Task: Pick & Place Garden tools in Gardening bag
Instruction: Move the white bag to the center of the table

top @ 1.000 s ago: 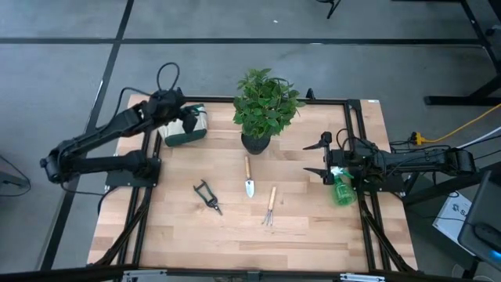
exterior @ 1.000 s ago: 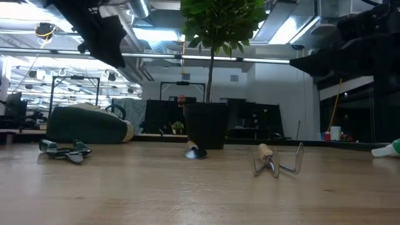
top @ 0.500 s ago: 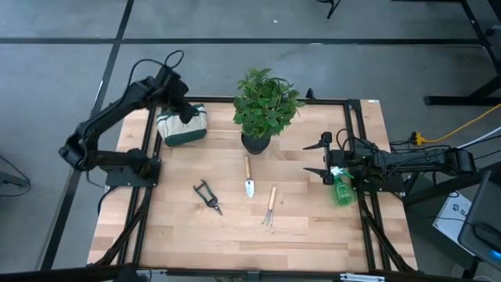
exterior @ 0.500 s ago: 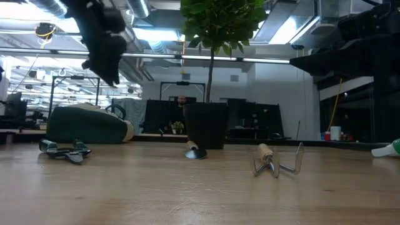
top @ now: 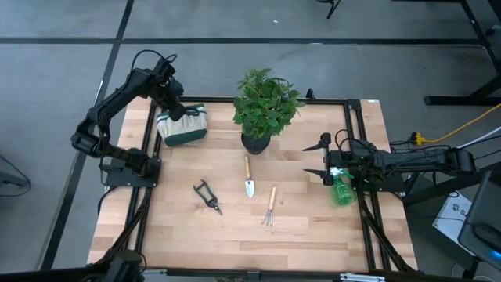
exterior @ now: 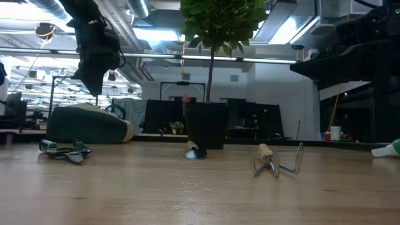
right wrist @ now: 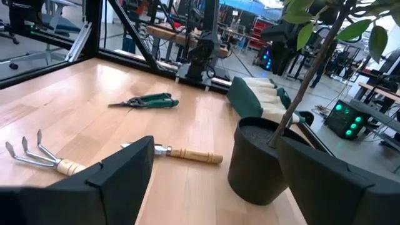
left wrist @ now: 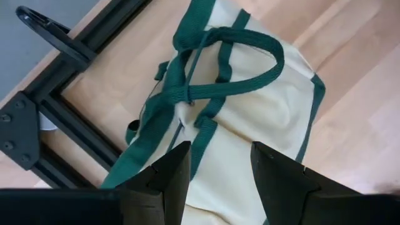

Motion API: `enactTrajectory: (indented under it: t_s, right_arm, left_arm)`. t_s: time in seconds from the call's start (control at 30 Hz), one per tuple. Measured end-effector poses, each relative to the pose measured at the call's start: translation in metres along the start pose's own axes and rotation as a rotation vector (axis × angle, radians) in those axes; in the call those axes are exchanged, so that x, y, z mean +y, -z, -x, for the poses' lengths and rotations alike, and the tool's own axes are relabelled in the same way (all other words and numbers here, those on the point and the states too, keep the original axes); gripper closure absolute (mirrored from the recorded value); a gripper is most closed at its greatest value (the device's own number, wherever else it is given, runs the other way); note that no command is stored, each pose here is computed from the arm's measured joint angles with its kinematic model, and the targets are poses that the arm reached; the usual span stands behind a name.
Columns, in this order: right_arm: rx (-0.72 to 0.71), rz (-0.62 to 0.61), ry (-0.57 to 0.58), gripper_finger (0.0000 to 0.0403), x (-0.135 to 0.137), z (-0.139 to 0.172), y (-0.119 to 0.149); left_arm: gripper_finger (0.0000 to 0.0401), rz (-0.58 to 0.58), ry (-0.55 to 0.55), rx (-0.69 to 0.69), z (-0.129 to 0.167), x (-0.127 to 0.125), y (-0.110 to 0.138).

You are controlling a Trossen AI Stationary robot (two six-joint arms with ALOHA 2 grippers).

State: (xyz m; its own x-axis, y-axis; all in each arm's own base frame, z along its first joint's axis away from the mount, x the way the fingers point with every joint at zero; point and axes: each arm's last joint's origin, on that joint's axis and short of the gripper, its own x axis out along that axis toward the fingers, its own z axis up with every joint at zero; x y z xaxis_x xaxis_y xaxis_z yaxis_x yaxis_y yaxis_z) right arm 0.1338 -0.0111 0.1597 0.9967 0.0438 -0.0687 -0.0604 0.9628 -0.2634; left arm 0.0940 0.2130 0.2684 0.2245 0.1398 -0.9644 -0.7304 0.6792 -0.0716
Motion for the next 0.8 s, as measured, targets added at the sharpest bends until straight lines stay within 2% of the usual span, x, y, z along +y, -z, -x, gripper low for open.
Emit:
enactTrajectory:
  t_s: [0.1,0.23,0.43,0.8]
  right_arm:
    - [0.000,0.003,0.000,0.0062,0.000,0.000,0.000]
    - [0.000,0.022,0.000,0.0062,0.000,0.000,0.000]
    - [0.000,0.022,0.001,0.0062,0.000,0.000,0.000]
    - [0.000,0.022,0.002,0.0062,0.000,0.000,0.000]
  left_arm:
    - [0.0239,0.017,-0.010,-0.008,0.000,0.001,-0.001]
    - [0.0239,0.104,-0.049,-0.040,-0.003,0.002,-0.007]
    - [0.0240,0.111,-0.123,0.040,-0.020,0.000,-0.015]
    - [0.0246,0.120,-0.024,0.177,-0.041,0.007,-0.014]
